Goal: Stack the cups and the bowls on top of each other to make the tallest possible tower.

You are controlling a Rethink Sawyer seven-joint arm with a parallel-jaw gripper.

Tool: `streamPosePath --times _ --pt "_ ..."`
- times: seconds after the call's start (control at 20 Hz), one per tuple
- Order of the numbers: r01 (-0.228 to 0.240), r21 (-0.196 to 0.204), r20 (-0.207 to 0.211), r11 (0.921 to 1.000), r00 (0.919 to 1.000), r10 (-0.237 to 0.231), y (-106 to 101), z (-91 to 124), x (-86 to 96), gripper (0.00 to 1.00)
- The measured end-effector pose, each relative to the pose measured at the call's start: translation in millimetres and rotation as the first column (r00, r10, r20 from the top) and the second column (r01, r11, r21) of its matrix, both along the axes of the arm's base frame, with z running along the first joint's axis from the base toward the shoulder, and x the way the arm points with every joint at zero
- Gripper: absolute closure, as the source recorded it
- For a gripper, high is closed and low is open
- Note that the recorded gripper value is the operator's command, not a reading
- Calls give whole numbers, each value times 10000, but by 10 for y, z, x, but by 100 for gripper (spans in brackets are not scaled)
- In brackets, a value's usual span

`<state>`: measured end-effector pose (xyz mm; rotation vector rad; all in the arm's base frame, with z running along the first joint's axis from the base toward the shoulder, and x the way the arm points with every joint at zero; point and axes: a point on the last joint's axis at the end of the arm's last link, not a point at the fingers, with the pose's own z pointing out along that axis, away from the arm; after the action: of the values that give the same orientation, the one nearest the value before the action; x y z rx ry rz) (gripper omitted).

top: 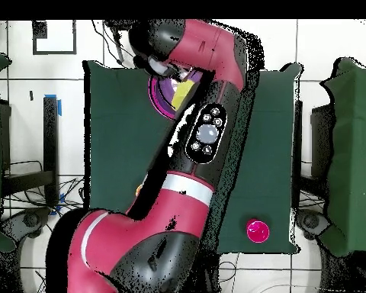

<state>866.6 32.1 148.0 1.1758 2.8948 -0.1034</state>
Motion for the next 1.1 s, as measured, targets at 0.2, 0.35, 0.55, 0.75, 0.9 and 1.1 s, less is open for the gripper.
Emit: streamPosePath --times 0.2,0.35,0.55,0.75,0.9,1.1 --pt "-227 12 87 9997 9997 227 61 -96 66 0" --pt "-354 21 106 9994 9993 354 112 -175 87 0" --pt "-465 13 57 9989 9989 465 149 -323 89 0" --pt "-483 26 -17 9988 9988 483 134 -469 78 0" --pt "-463 42 -31 9989 9989 463 112 -511 76 0" --pt "-359 90 -69 9993 9993 360 31 -581 67 0"
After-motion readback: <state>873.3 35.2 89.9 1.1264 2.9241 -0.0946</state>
